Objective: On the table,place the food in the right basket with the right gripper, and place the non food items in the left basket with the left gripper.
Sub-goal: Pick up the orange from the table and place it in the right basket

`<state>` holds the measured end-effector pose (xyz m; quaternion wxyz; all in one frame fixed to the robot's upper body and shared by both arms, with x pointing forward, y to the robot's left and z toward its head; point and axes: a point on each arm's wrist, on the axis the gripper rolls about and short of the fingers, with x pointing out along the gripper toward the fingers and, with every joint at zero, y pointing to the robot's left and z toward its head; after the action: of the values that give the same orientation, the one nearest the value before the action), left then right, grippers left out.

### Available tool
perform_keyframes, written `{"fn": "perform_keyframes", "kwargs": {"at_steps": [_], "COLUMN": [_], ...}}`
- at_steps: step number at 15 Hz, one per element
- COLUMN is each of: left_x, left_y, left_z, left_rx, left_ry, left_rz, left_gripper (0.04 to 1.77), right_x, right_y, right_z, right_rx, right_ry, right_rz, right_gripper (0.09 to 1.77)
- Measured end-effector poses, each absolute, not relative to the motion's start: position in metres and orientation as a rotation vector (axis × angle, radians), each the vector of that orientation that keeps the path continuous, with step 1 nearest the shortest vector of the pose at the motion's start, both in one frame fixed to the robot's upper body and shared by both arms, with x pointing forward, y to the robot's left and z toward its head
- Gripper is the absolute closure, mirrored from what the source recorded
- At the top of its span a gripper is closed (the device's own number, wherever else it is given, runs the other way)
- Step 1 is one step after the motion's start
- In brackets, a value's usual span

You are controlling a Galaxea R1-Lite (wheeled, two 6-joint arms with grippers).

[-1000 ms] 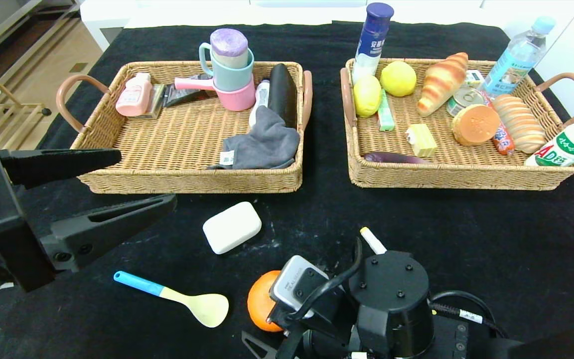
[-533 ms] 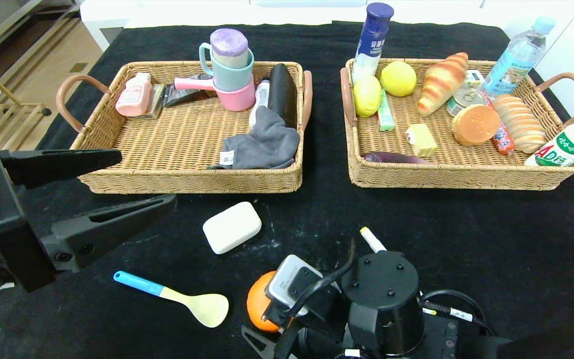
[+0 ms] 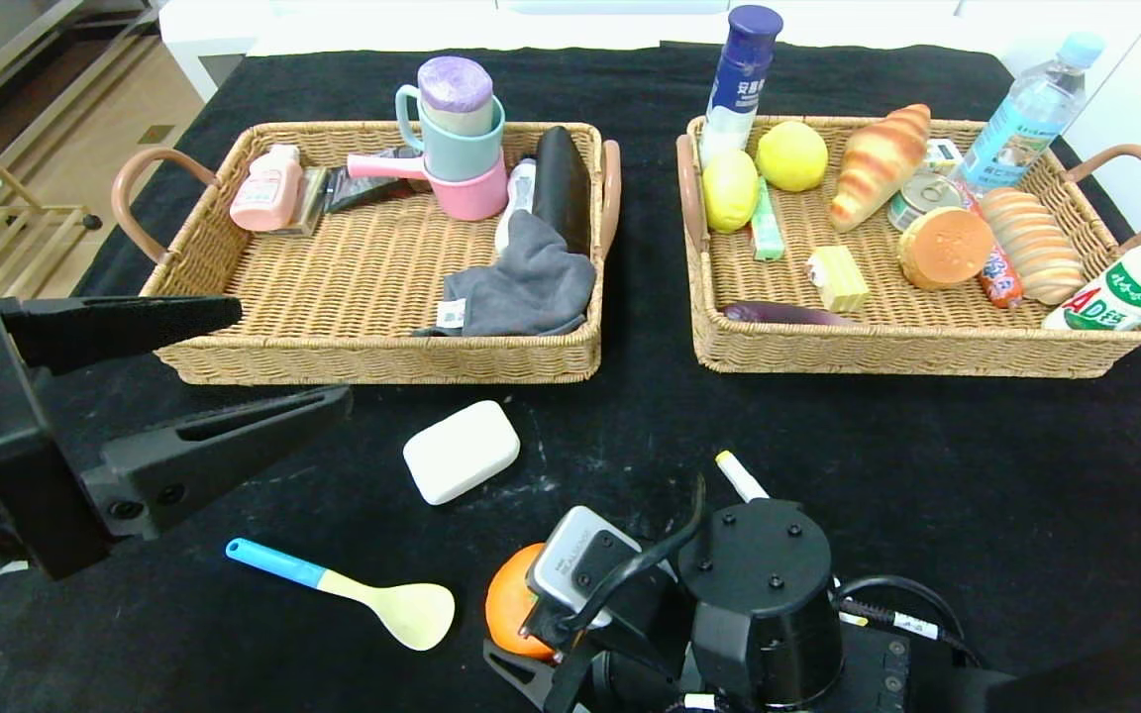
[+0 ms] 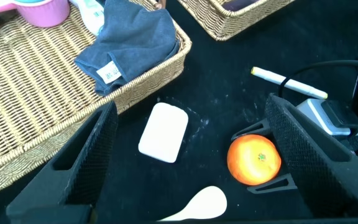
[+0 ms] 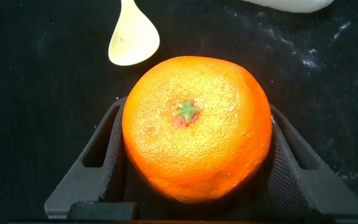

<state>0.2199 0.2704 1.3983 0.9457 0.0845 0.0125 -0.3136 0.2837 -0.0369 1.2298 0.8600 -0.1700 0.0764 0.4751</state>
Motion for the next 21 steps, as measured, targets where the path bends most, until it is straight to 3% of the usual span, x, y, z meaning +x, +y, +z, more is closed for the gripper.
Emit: {"fn": "perform_keyframes", "kwargs": {"at_steps": [11, 21], "left_x": [0.22, 0.221], "left_y": [0.27, 0.27], "left_z": [1.399, 1.398], "left_rx": [0.172, 0.174], "left_ry": [0.025, 0.03], "left_rz": [-0.637, -0.64], "left_gripper": [0.09, 0.09], "right_x": [0.292, 0.303], "right_y": [-0.05, -0.091], "right_z": [1.246, 1.309], "right_rx": [-0.326, -0.272], "right_ry": [0.131, 0.047], "right_rz": [0.956, 0.846], "right_gripper": [0.6, 0.6]}}
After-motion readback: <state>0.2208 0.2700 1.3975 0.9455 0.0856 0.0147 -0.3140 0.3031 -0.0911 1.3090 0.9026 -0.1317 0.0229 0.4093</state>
